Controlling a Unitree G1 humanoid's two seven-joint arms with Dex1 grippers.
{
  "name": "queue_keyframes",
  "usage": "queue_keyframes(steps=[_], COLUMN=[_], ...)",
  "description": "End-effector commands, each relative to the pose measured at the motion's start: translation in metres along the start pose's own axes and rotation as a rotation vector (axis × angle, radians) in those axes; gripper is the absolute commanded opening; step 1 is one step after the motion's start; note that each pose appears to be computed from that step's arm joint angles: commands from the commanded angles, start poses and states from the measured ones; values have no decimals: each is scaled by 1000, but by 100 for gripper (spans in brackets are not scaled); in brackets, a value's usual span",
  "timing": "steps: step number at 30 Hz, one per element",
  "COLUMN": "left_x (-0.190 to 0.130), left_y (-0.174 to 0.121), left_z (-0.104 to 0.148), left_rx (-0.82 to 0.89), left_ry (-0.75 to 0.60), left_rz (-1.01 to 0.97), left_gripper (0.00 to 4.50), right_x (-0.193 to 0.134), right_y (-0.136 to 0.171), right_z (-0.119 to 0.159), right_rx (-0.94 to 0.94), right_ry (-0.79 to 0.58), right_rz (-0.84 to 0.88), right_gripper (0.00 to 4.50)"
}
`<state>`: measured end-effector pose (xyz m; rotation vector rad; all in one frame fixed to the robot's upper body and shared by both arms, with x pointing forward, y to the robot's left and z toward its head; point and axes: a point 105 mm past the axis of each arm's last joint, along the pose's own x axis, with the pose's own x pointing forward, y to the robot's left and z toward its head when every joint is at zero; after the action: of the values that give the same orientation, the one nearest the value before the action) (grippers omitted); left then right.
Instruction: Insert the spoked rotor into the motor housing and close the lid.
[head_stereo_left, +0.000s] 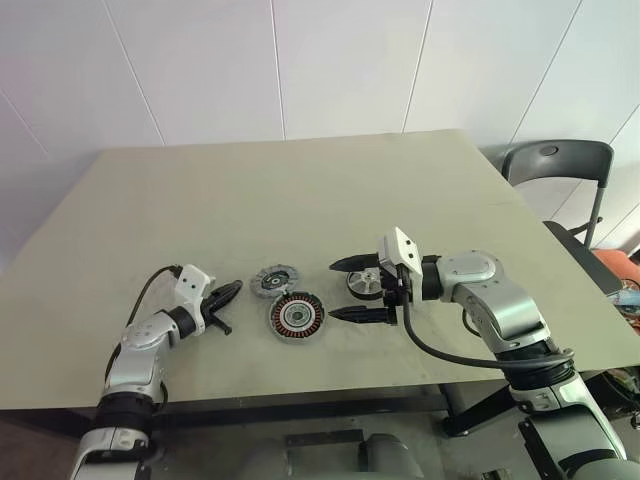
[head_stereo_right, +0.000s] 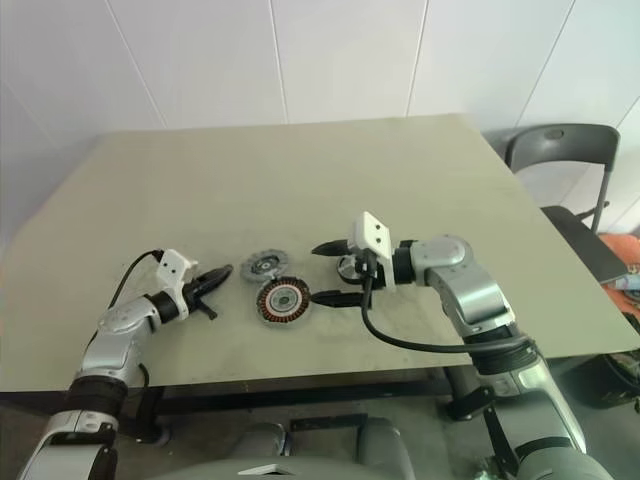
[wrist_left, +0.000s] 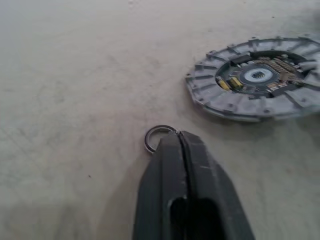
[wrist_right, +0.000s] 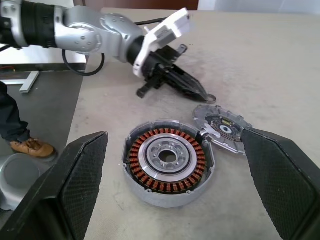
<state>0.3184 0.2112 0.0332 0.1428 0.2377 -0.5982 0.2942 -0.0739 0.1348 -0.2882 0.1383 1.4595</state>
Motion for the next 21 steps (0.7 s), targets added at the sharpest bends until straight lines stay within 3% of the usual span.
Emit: queue_keyframes(steps=[1, 10, 17, 21], left_x=[-22, -54, -57, -70], left_y=[-1, -15, -11, 14], left_z=[24, 53, 53, 48], left_rx=[33, 39, -14, -10], left_ry=[-40, -43, -61, -46], left_rz=[-46, -151, -120, -32], left_gripper=[6, 6, 6, 6], right_x=[-7, -11, -11, -12], right_y=[-4, -8, -7, -7], right_z=[16, 11, 8, 6], right_rx=[-55, -56, -57, -57], right_ry=[-29, -10, -7, -3], right_rz=[-12, -23, -24, -26], right_gripper=[450, 450, 450, 450])
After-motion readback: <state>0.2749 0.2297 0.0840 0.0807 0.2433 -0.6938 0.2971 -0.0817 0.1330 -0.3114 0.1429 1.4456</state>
